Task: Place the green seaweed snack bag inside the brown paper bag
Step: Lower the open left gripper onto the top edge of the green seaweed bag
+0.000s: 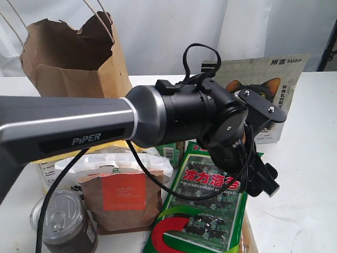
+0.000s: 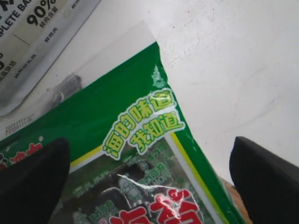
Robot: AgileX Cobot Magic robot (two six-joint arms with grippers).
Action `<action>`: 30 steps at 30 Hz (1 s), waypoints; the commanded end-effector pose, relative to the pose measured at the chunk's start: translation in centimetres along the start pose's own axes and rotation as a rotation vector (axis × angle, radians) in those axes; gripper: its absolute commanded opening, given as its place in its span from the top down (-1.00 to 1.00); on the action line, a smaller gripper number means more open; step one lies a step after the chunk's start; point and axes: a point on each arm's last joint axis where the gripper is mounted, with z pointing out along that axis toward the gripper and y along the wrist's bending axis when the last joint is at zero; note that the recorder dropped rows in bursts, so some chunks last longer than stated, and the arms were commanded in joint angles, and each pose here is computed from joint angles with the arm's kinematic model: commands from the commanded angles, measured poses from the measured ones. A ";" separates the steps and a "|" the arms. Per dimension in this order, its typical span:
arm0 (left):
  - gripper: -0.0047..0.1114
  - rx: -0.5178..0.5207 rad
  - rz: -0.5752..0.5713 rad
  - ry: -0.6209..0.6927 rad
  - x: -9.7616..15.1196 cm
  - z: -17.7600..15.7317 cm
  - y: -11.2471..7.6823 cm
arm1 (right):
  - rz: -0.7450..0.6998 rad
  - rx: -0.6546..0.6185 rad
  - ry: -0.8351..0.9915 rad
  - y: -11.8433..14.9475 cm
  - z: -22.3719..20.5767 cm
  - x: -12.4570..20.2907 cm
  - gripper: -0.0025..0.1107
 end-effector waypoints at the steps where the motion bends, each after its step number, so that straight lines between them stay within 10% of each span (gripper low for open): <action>1: -0.55 0.009 -0.004 0.011 0.2 0.9 -0.6 | 0.000 0.004 -0.004 0.0 0.0 0.0 0.96; 12: -0.53 -0.016 0.013 0.013 0.5 2.1 -1.4 | 0.000 0.004 -0.004 0.0 0.0 0.0 0.96; 22: 0.39 -0.051 0.008 0.022 0.6 2.4 -1.1 | 0.000 0.004 -0.004 0.0 0.0 0.0 0.96; 30: 0.42 -0.052 -0.008 0.032 0.2 1.6 -1.1 | 0.000 0.004 -0.004 0.0 0.0 0.0 0.96</action>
